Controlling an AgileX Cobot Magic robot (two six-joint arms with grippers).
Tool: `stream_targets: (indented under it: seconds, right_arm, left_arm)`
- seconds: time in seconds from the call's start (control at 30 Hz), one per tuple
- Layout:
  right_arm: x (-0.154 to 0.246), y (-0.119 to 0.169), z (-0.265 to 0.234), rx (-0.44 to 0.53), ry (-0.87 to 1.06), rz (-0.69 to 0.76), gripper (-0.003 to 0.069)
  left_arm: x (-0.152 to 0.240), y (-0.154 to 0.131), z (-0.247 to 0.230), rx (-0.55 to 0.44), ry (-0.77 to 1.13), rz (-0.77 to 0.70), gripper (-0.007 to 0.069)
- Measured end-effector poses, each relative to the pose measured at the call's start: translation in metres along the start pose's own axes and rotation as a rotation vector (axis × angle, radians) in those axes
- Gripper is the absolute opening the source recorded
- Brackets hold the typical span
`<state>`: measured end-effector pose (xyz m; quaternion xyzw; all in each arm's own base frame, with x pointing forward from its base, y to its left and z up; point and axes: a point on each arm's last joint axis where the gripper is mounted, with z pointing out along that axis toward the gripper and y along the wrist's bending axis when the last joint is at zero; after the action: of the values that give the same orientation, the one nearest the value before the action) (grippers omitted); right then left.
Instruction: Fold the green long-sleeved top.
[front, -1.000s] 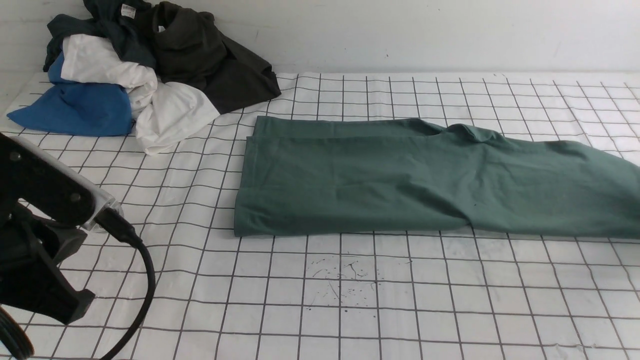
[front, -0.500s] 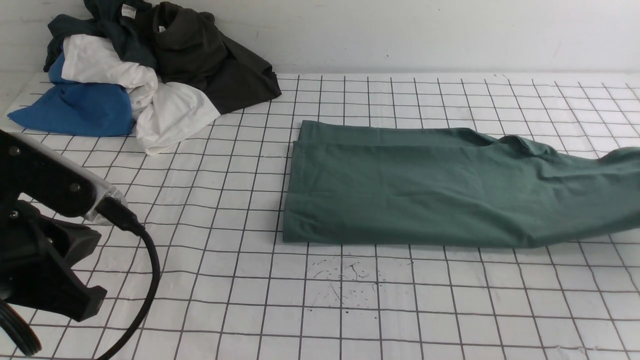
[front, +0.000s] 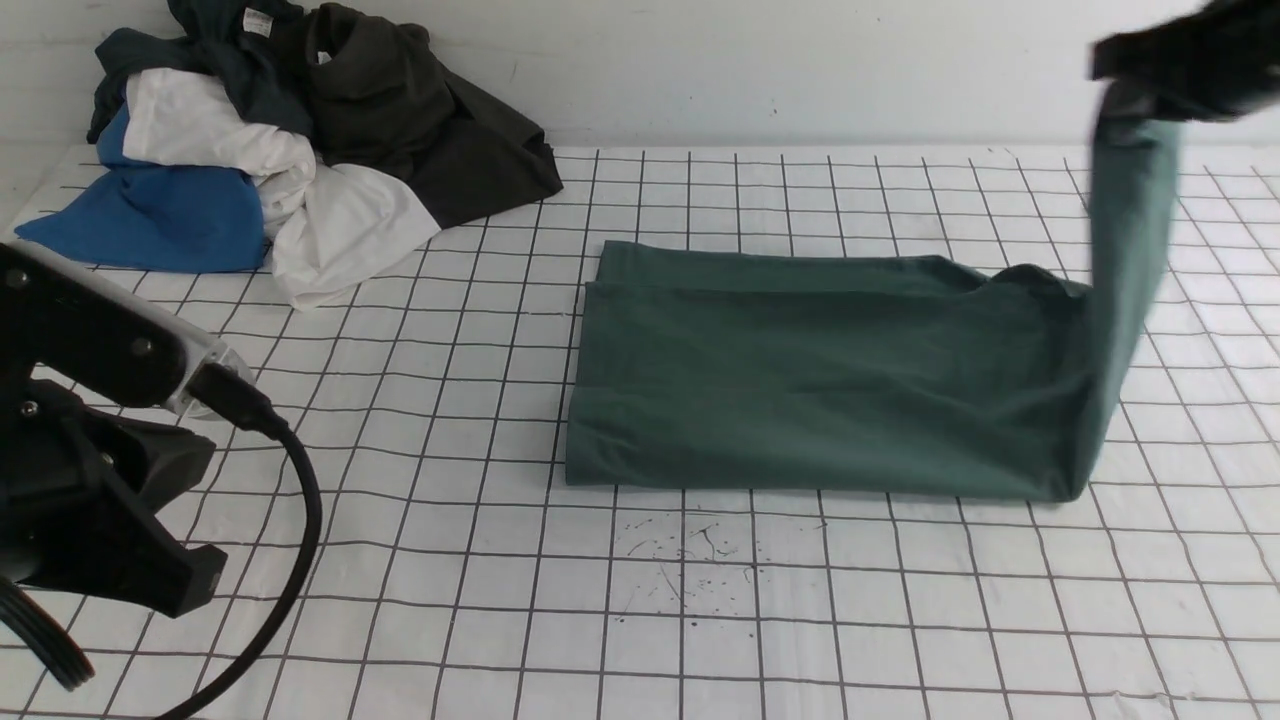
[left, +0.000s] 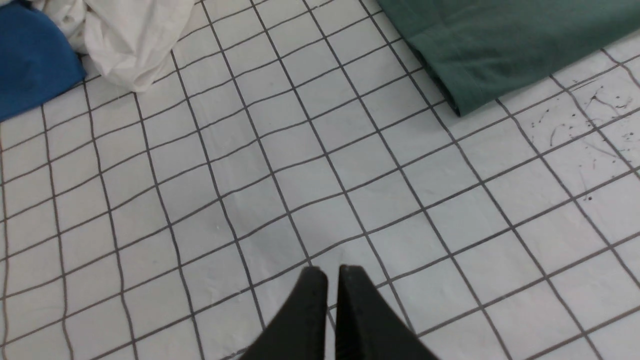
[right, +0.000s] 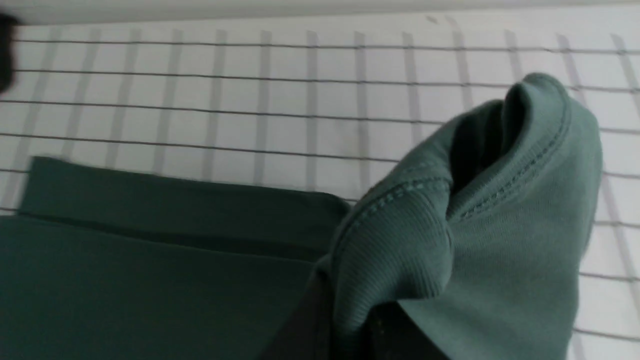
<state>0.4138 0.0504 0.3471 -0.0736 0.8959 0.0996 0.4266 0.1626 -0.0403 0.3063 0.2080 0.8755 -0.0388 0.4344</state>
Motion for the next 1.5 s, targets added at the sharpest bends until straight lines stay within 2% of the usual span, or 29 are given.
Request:
stream_targets:
  seconds: [0.03, 0.07, 0.1, 0.13, 0.27, 0.33, 0.47, 0.63, 0.67, 0.8, 0.9, 1.07, 1.13, 1.3, 1.4, 1.5]
  right_arm:
    - [0.0, 0.022, 0.005, -0.045, -0.006, -0.022, 0.0022]
    - [0.005, 0.063, 0.021, -0.127, -0.005, -0.065, 0.0022]
    - [0.006, 0.073, 0.023, -0.146, -0.002, -0.077, 0.0022]
    - [0.019, 0.11, 0.042, -0.207, 0.016, -0.119, 0.0022]
    - [0.067, 0.182, 0.094, -0.304, 0.078, -0.217, 0.0022]
    - [0.089, 0.204, 0.114, -0.329, 0.108, -0.269, 0.0022]
    - [0.112, 0.231, 0.138, -0.357, 0.132, -0.355, 0.0029]
    - [0.1, 0.236, 0.144, -0.354, 0.096, -0.403, 0.0111]
    - [0.089, 0.237, 0.14, -0.358, 0.083, -0.408, 0.0166]
    - [0.065, 0.237, 0.128, -0.366, 0.074, -0.427, 0.0283]
    - [0.059, 0.238, 0.123, -0.37, 0.084, -0.429, 0.0304]
    - [0.069, 0.237, 0.131, -0.366, 0.125, -0.424, 0.0262]
    - [0.086, 0.235, 0.154, -0.349, 0.147, -0.432, 0.02]
    - [0.127, 0.232, 0.196, -0.34, 0.226, -0.406, 0.0106]
    - [0.123, 0.234, 0.194, -0.347, 0.212, -0.388, 0.0078]
    - [0.091, 0.237, 0.17, -0.352, 0.133, -0.412, 0.0048]
  left_arm:
    - [0.0, 0.0, 0.0, 0.005, -0.002, -0.008, 0.0015]
    - [-0.001, -0.001, 0.0, 0.013, -0.006, -0.021, 0.0015]
    - [-0.001, -0.001, 0.0, 0.014, -0.006, -0.022, 0.0015]
    - [-0.001, -0.002, 0.0, 0.018, -0.008, -0.03, 0.0015]
    - [-0.001, -0.002, 0.0, 0.024, -0.005, -0.035, 0.0015]
    - [-0.001, -0.002, 0.0, 0.024, -0.006, -0.035, 0.0015]
    - [-0.001, -0.002, 0.0, 0.024, -0.006, -0.035, 0.0015]
    - [0.0, -0.002, 0.0, 0.025, -0.004, -0.036, 0.0015]
    - [0.0, -0.002, 0.0, 0.025, -0.003, -0.036, 0.0015]
    - [0.0, -0.002, 0.0, 0.026, 0.0, -0.036, 0.0015]
    - [0.0, -0.003, 0.0, 0.03, -0.001, -0.041, 0.0015]
    - [-0.001, -0.004, 0.0, 0.044, -0.007, -0.064, 0.0015]
    - [-0.001, -0.005, 0.0, 0.056, -0.012, -0.082, 0.0015]
    - [-0.001, -0.006, 0.0, 0.072, -0.009, -0.097, 0.0015]
    - [0.0, -0.008, -0.002, 0.08, 0.005, -0.088, 0.0015]
    - [0.001, -0.01, -0.013, 0.079, -0.025, -0.046, 0.0015]
